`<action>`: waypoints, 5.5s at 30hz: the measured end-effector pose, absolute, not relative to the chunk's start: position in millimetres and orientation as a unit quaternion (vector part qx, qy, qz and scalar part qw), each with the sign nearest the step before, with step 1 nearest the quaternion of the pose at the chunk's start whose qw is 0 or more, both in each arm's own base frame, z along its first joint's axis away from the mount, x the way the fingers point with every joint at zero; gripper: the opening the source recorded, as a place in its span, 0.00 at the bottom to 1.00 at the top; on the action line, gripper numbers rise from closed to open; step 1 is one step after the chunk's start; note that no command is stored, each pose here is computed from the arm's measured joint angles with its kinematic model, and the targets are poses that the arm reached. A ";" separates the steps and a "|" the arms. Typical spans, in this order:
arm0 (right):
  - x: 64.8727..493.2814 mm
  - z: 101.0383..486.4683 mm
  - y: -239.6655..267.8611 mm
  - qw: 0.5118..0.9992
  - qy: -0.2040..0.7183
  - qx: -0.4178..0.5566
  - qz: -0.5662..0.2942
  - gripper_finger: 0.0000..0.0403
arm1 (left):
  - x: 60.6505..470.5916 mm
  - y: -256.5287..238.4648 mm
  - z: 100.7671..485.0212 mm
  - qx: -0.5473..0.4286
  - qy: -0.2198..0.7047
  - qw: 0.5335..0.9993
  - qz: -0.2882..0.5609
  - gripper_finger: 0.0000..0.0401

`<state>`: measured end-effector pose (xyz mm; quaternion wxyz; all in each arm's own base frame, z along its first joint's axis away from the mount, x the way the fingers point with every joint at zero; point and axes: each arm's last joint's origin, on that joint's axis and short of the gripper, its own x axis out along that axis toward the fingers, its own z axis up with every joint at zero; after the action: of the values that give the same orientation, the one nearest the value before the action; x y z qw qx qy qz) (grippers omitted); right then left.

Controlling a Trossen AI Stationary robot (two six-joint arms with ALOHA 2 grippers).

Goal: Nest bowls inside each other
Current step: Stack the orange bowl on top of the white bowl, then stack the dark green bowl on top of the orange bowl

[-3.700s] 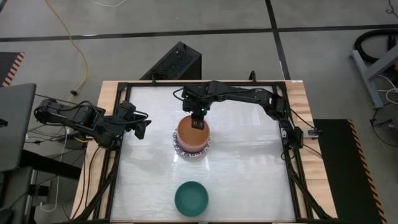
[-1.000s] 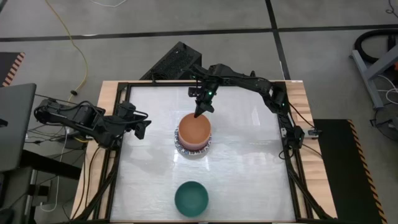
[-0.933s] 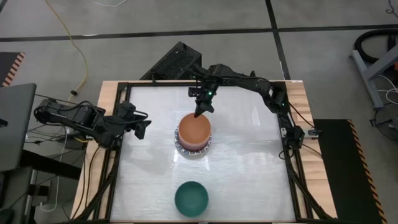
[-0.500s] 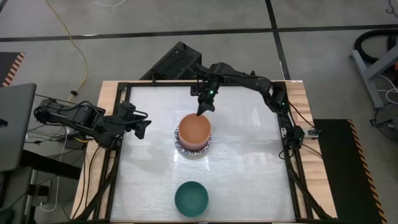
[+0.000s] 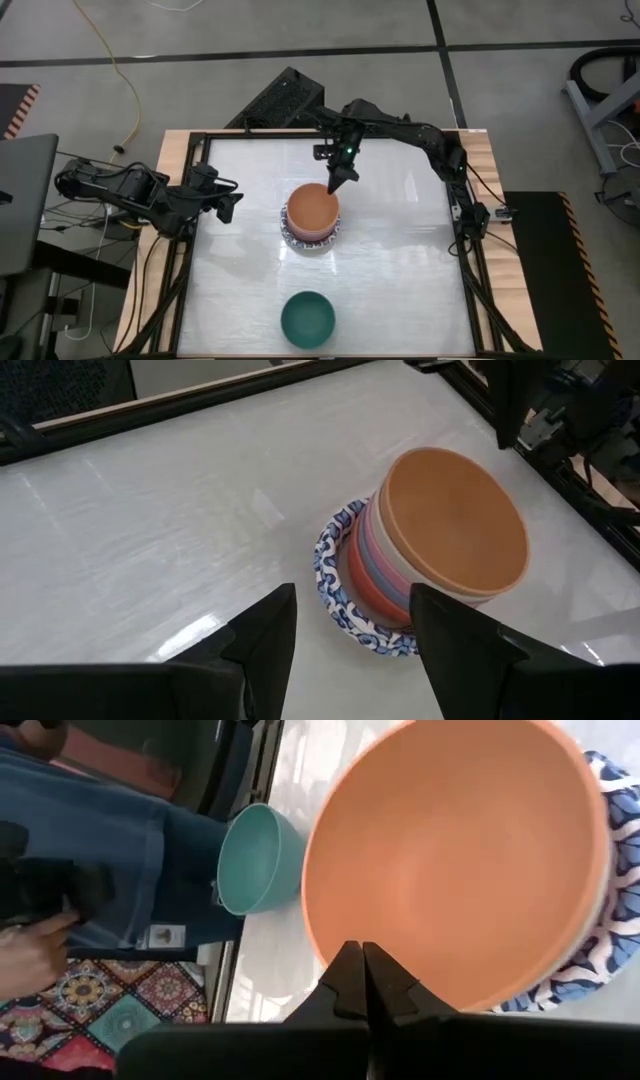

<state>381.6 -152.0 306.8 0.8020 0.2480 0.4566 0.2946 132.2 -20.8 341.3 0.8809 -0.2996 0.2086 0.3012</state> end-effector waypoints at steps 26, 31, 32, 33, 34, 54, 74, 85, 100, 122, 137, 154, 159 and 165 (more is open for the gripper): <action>328.2 404.2 -70.2 0.834 0.522 0.131 0.123 0.02 | 132.2 -20.6 341.4 -0.290 0.210 0.884 0.301 0.46; 319.8 418.3 -27.8 0.832 0.533 0.142 0.057 0.03 | 132.3 -20.9 341.2 -0.286 0.215 0.886 0.295 0.46; 318.7 419.7 -18.8 0.831 0.535 0.147 0.041 0.03 | 132.4 -21.1 341.2 -0.285 0.217 0.886 0.293 0.46; 318.4 420.3 -9.7 0.829 0.537 0.152 0.024 0.03 | 132.3 -21.3 341.1 -0.285 0.220 0.887 0.289 0.46; 318.2 420.5 -0.5 0.827 0.539 0.158 0.006 0.03 | 132.4 -21.5 341.0 -0.284 0.224 0.888 0.285 0.46; 353.3 361.4 174.9 0.809 0.523 0.255 -0.083 0.03 | 132.7 -22.9 340.2 -0.227 0.258 0.906 0.247 0.46; 424.4 241.1 211.7 0.777 0.540 0.285 -0.153 0.28 | 133.0 -25.7 339.3 -0.261 0.279 0.899 0.213 0.46; 433.5 260.7 194.8 0.780 0.530 0.301 -0.141 0.53 | 133.0 -26.5 339.0 -0.240 0.293 0.906 0.192 0.46; 434.1 257.9 186.3 0.794 0.554 0.224 -0.111 0.53 | 132.8 -27.2 338.7 -0.246 0.299 0.904 0.182 0.46; 446.3 205.9 194.4 0.755 0.621 0.196 -0.073 0.23 | 132.5 -27.5 337.6 -0.252 0.304 0.901 0.180 0.46; 442.3 207.8 190.6 0.736 0.644 0.198 -0.064 0.02 | 134.2 -29.7 322.9 -0.264 0.335 0.889 0.168 0.46; 429.4 281.2 155.2 0.745 0.635 0.195 -0.065 0.02 | 134.2 -29.7 322.9 -0.263 0.335 0.889 0.168 0.46; 421.8 312.0 135.3 0.774 0.598 0.194 -0.076 0.02 | 134.1 -29.7 322.9 -0.263 0.335 0.889 0.169 0.46; 416.2 340.0 103.2 0.796 0.554 0.216 -0.110 0.02 | 134.1 -29.7 322.9 -0.263 0.335 0.889 0.169 0.46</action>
<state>416.2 103.2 340.0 0.7963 0.2157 0.5544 -0.1099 134.1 -29.7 322.9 0.8890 -0.2627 0.3349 0.1686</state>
